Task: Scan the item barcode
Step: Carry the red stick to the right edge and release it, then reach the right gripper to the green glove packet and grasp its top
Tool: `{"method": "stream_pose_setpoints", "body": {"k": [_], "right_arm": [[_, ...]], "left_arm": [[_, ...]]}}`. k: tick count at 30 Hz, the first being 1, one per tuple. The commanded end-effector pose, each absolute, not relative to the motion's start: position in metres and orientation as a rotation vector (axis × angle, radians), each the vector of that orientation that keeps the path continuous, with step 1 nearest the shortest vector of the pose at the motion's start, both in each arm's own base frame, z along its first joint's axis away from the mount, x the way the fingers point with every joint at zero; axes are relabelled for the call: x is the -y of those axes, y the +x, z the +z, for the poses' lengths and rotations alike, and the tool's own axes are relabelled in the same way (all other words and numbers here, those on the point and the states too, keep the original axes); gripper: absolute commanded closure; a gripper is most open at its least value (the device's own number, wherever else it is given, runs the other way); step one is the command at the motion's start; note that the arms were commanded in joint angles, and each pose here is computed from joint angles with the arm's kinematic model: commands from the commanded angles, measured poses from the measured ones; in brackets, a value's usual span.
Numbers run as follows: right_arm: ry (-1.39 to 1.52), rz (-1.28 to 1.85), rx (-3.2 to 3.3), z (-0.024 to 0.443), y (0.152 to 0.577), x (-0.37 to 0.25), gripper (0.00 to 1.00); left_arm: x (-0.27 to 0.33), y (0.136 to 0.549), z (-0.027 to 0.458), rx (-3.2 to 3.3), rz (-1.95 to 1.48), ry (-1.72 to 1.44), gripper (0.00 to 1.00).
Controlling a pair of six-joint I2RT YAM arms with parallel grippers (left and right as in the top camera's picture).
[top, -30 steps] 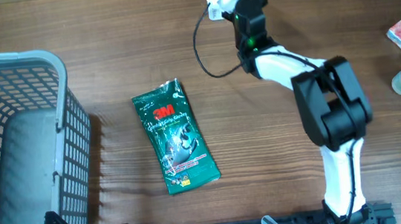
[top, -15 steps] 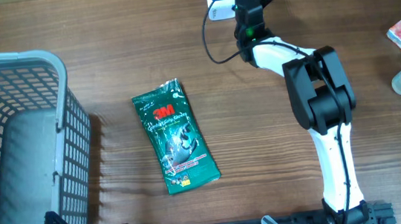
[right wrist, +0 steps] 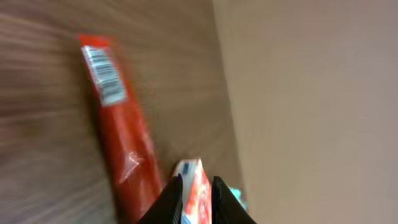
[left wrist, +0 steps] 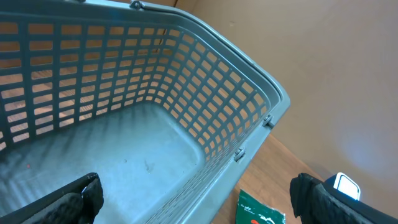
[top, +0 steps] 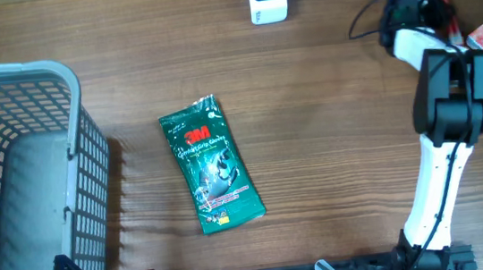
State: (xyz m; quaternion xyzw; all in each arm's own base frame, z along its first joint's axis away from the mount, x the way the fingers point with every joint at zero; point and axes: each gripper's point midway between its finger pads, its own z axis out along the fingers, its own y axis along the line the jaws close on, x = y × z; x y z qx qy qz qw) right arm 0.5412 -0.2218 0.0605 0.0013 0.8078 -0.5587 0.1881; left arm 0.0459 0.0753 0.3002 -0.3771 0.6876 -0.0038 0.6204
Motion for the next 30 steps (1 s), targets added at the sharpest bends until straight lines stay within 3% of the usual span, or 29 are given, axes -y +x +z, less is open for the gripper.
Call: {"method": "stream_pose_setpoints", "body": {"k": [1, 3, 6, 9, 12, 16, 18, 21, 30], "right_arm": [[0.266, -1.586, -2.246, 0.062, 0.517, 0.256, 0.79], [0.323, -1.590, -2.266, 0.058, 0.506, 0.271, 0.74], [0.405, -1.501, -2.298, 0.053, 0.497, 0.275, 0.47], [0.366, -1.150, -2.364, 0.060, 0.517, 0.245, 0.23], [0.304, -0.609, -2.377, 0.095, 0.544, 0.178, 0.13], [0.162, 0.039, -2.265, 0.189, 0.549, 0.069, 0.00], [-0.014, 0.340, -2.240, 0.226, 0.529, 0.001, 0.00], [-0.163, 0.702, -2.269, 0.246, 0.489, -0.086, 0.00], [-0.498, 0.978, -2.603, 0.184, 0.372, -0.263, 0.00]], "left_arm": [[-0.074, 0.047, 0.290, -1.611, -0.008, -0.874, 0.00], [-0.074, 0.047, 0.290, -1.611, -0.008, -0.874, 0.00], [-0.074, 0.047, 0.290, -1.611, -0.008, -0.874, 0.00], [-0.074, 0.047, 0.290, -1.611, -0.008, -0.874, 0.00], [-0.074, 0.047, 0.290, -1.611, -0.008, -0.874, 0.00], [-0.074, 0.047, 0.290, -1.611, -0.008, -0.874, 0.00], [-0.074, 0.047, 0.290, -1.611, -0.008, -0.874, 0.00], [-0.074, 0.047, 0.290, -1.611, -0.008, -0.874, 0.00], [-0.074, 0.047, 0.290, -1.611, -0.008, -0.874, 0.00]]}}
